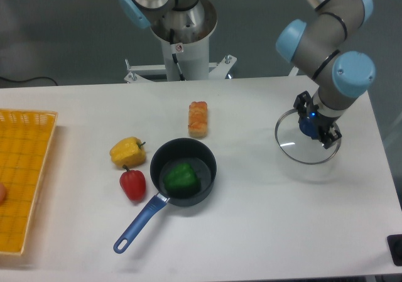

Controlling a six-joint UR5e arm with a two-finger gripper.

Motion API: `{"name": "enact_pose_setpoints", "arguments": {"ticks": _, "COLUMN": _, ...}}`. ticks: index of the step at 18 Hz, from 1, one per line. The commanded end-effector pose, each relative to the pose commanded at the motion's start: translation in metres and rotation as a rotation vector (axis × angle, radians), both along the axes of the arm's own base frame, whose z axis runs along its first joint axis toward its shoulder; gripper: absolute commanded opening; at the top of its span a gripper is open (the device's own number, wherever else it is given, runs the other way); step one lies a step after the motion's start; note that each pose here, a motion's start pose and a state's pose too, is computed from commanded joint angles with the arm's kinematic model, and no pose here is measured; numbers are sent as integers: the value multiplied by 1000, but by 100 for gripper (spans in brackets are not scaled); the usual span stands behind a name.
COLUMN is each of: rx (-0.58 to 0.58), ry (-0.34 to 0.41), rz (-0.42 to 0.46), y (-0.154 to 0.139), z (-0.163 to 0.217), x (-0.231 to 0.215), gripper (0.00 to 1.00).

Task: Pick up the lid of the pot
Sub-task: 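Lift the glass lid by its rim, tilting it upward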

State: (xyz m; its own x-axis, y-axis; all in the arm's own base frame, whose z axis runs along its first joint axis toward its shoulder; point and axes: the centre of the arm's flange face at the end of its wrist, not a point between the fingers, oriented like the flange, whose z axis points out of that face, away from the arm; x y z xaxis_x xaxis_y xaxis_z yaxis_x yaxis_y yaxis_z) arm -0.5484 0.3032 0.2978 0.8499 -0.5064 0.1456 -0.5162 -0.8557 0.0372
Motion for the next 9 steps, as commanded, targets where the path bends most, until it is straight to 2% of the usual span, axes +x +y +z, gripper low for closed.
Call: {"name": "enact_pose_setpoints", "arguments": {"ticks": 9, "rx": -6, "ry": -14, "rz": 6, "y": -3, "z": 17, "x": 4, "gripper": 62}}
